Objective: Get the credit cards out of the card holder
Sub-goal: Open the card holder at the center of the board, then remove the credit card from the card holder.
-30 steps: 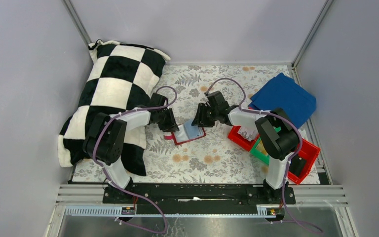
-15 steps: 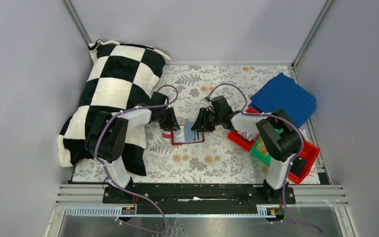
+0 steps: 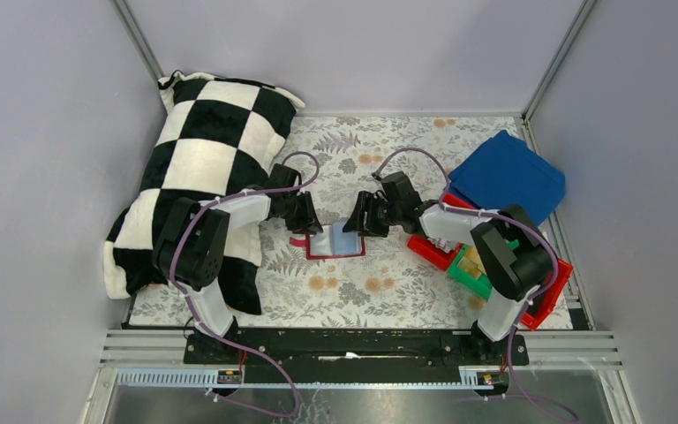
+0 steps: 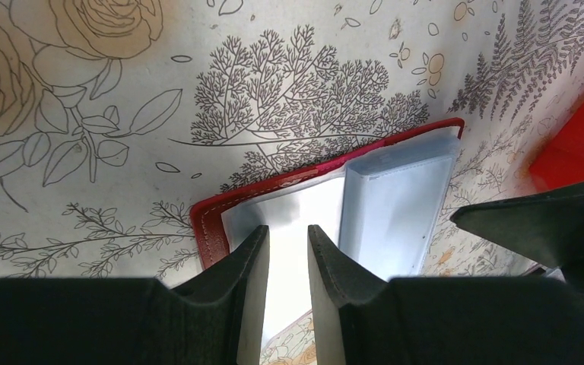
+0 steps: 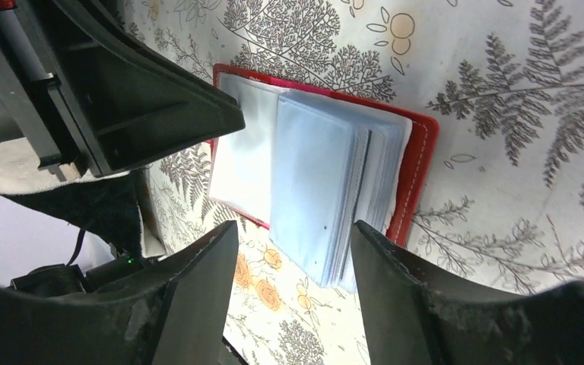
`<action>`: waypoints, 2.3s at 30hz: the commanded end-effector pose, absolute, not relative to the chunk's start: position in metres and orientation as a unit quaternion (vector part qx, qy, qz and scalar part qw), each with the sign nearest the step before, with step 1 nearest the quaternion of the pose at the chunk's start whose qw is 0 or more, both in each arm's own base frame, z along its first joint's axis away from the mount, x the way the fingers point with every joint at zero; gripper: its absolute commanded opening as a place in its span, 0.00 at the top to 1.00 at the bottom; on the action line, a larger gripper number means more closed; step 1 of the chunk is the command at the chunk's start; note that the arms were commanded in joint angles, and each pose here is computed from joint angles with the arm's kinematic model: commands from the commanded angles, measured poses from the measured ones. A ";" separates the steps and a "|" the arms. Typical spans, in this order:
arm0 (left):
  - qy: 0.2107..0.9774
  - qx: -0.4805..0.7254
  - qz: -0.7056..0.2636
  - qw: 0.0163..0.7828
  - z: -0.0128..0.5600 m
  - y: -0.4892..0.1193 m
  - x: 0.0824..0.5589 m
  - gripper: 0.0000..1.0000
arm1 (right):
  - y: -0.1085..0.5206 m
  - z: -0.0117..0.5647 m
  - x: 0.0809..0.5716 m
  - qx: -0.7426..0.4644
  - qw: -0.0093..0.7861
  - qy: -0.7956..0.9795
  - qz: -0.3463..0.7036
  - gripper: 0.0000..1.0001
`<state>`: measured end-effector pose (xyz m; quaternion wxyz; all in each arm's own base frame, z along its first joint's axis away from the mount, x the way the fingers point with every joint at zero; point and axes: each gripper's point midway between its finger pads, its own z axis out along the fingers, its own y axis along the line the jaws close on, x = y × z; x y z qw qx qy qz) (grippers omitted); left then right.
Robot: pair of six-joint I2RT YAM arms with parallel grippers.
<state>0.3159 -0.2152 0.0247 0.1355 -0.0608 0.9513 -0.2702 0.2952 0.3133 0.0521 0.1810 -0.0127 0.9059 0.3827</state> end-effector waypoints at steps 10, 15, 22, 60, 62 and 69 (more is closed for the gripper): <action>0.958 -0.048 -0.254 0.121 0.010 -0.213 0.313 0.70 | 0.319 0.074 0.291 -0.014 0.207 0.887 0.412 0.49; 0.959 -0.046 -0.253 0.121 0.009 -0.213 0.312 0.70 | 0.323 0.058 0.290 -0.014 0.183 0.895 0.406 0.52; 0.959 -0.045 -0.254 0.119 0.008 -0.213 0.311 0.70 | 0.326 0.041 0.285 -0.005 0.160 0.897 0.412 0.57; 0.956 0.015 -0.246 0.161 0.054 -0.235 0.317 0.68 | 0.305 0.068 0.296 0.003 0.224 0.910 0.349 0.62; 0.952 0.020 -0.254 0.167 0.063 -0.240 0.316 0.68 | 0.304 0.072 0.296 0.004 0.231 0.907 0.353 0.60; 0.953 0.012 -0.265 0.145 0.051 -0.245 0.311 0.68 | 0.316 0.071 0.294 -0.003 0.217 0.903 0.371 0.59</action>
